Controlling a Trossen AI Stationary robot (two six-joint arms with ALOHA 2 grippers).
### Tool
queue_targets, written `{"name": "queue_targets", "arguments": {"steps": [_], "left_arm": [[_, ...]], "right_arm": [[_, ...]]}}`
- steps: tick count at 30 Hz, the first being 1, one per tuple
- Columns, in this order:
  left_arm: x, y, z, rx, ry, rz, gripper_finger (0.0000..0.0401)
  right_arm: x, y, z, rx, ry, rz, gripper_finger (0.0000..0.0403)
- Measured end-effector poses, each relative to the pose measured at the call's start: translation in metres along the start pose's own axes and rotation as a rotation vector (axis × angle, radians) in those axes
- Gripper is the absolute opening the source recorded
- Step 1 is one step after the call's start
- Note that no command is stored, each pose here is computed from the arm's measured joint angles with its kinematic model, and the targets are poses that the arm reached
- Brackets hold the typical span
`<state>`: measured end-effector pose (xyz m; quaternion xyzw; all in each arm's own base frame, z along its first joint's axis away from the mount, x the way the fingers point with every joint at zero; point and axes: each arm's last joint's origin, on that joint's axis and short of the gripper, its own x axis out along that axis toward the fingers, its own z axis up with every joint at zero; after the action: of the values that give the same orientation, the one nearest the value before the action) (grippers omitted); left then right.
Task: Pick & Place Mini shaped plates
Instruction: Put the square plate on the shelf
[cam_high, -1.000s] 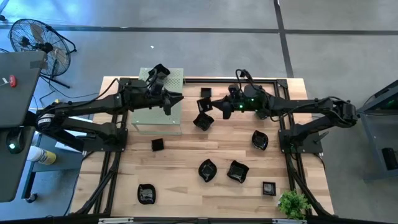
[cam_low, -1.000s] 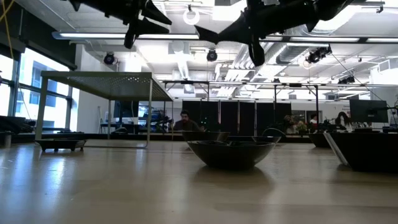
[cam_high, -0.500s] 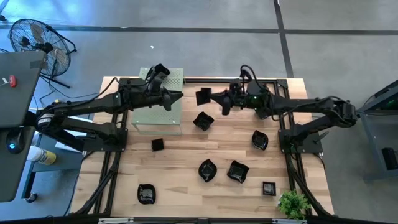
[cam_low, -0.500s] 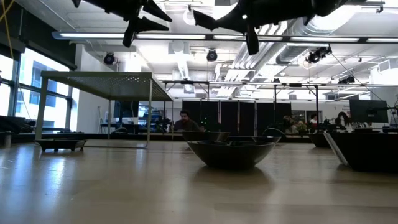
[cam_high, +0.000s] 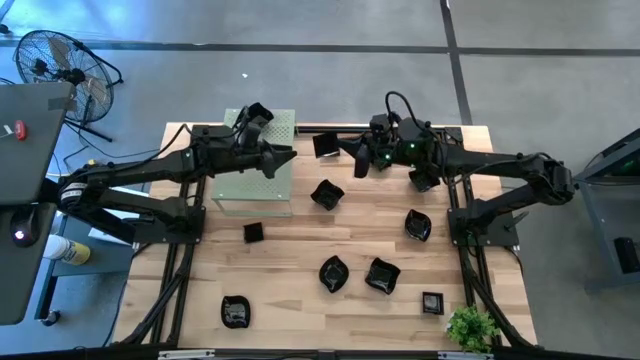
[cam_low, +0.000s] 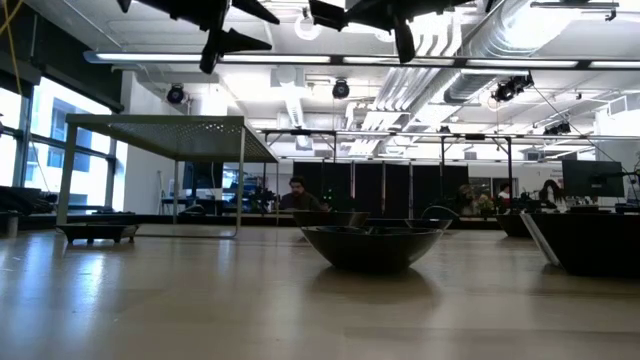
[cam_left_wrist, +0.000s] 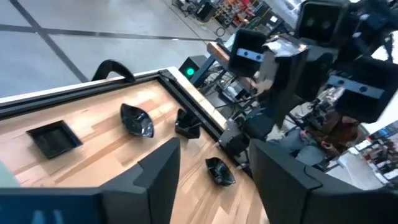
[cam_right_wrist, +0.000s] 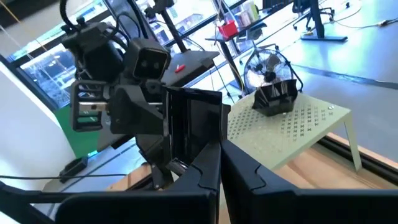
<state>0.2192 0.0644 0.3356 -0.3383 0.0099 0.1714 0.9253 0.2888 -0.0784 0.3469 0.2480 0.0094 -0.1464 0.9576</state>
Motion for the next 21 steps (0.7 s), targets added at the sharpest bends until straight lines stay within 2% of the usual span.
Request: {"name": "queue_targets", "arguments": {"steps": [11,16,21], "left_arm": [[0.019,-0.017,-0.006,0.02,-0.02,-0.053,0.0198],[0.031,-0.027,0.003,0.038,-0.065,0.031,0.0198],[0.041,-0.031,0.008,0.042,-0.033,0.096,0.0198]], "right_arm": [[0.001,-0.003,-0.002,-0.009,-0.008,-0.061,0.0],[0.001,-0.006,-0.006,-0.03,0.013,-0.111,0.0],[0.001,-0.005,-0.006,-0.035,0.009,-0.113,0.0]]}}
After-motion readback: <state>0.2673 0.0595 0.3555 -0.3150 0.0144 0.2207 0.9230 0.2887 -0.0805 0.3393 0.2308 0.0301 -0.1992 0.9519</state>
